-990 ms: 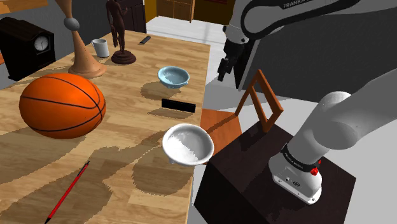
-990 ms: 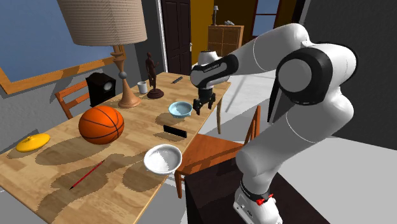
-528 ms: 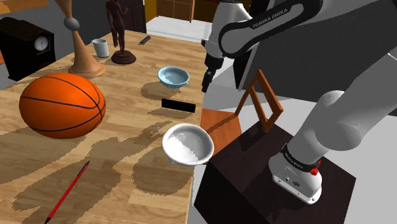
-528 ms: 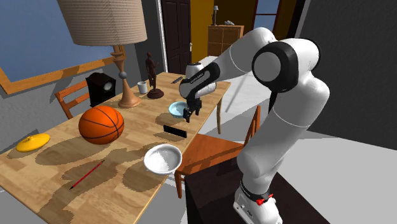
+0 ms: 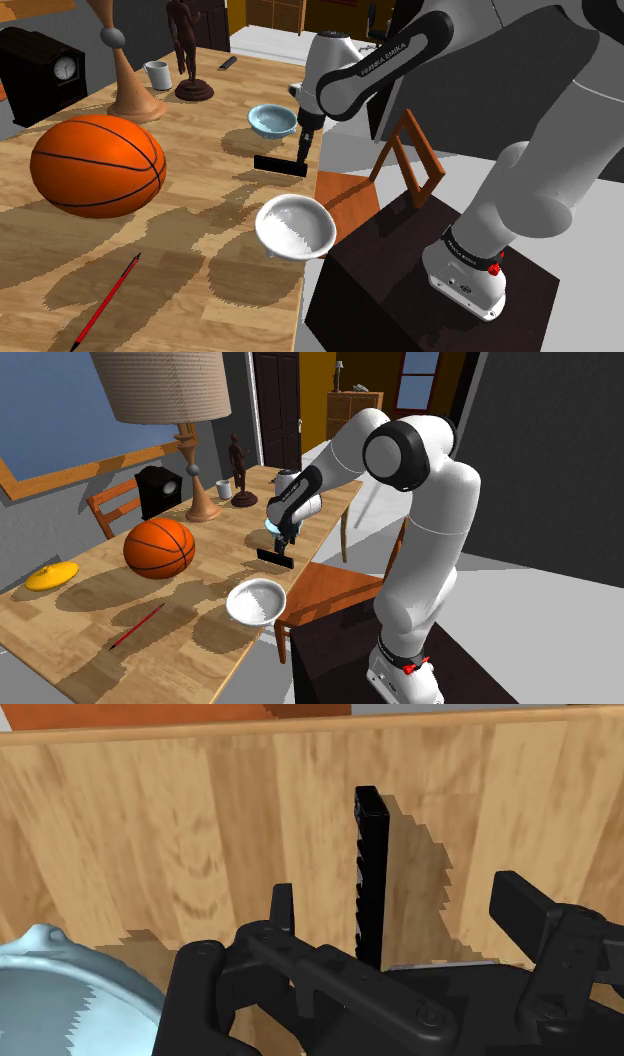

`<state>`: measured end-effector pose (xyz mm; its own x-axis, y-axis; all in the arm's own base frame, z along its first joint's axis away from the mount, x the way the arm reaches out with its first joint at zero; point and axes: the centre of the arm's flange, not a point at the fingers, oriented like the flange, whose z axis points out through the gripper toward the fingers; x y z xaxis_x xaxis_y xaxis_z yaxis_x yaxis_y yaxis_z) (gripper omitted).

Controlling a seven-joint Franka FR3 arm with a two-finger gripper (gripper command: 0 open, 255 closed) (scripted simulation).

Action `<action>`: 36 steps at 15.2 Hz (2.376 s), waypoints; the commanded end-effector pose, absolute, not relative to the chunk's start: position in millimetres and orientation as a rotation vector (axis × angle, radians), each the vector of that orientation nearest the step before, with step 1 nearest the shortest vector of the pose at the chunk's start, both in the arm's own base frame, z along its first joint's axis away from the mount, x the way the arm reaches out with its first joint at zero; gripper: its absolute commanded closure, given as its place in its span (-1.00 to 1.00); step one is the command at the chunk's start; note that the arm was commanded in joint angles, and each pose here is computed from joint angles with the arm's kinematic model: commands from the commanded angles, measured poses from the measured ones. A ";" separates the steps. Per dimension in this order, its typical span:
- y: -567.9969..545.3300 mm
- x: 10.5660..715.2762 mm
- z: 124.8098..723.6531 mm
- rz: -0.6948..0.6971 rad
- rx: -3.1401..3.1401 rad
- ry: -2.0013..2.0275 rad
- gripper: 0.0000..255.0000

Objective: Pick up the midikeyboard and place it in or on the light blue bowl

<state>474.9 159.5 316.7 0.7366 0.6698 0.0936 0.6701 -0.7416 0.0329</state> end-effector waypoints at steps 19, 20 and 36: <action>162.4 479.2 282.4 -0.158 -2.921 -1.138 1.00; 162.4 479.2 282.4 -0.158 -2.921 -1.138 1.00; 162.4 479.1 350.9 -0.158 -2.921 -1.138 1.00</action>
<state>479.0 162.5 345.4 0.7321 0.6744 0.0956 0.6747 -0.7373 0.0341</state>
